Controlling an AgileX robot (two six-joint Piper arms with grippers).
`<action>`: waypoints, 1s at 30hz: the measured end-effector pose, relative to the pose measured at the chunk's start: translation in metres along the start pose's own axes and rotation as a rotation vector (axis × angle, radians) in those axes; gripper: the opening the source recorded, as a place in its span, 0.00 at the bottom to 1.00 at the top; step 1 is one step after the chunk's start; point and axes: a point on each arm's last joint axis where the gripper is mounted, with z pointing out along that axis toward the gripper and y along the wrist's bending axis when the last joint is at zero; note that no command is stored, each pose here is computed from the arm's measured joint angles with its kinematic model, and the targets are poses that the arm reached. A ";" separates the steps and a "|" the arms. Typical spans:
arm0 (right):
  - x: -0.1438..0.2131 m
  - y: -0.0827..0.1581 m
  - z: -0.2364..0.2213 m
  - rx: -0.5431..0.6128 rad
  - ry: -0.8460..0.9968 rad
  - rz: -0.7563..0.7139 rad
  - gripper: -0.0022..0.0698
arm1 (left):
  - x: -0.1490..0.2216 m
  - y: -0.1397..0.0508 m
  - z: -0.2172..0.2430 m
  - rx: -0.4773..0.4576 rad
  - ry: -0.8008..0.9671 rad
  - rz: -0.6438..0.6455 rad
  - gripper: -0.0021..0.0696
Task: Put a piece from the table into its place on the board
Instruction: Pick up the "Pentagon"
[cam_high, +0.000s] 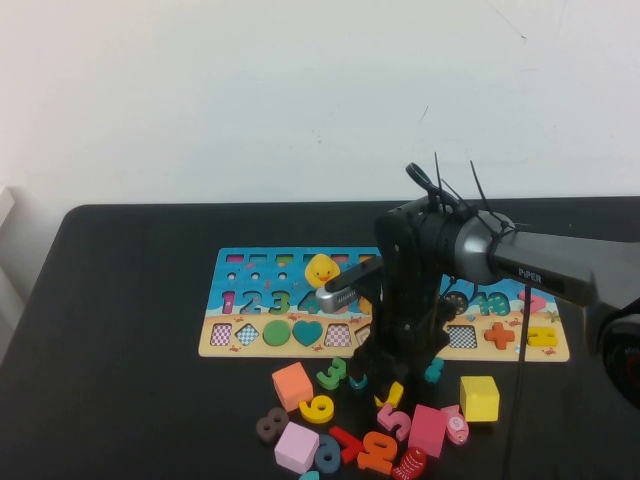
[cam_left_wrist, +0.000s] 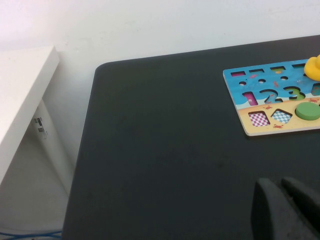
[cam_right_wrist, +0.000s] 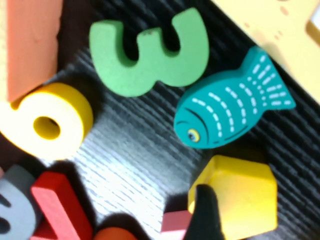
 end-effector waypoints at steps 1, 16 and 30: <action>0.000 0.000 0.000 0.000 0.002 0.008 0.78 | 0.000 0.000 0.000 0.000 0.000 0.000 0.03; 0.000 0.003 0.002 -0.039 0.035 0.099 0.78 | 0.000 0.000 0.000 0.000 0.000 0.000 0.03; -0.004 0.004 0.003 -0.055 0.021 0.115 0.71 | 0.000 0.000 0.000 0.000 0.000 0.000 0.03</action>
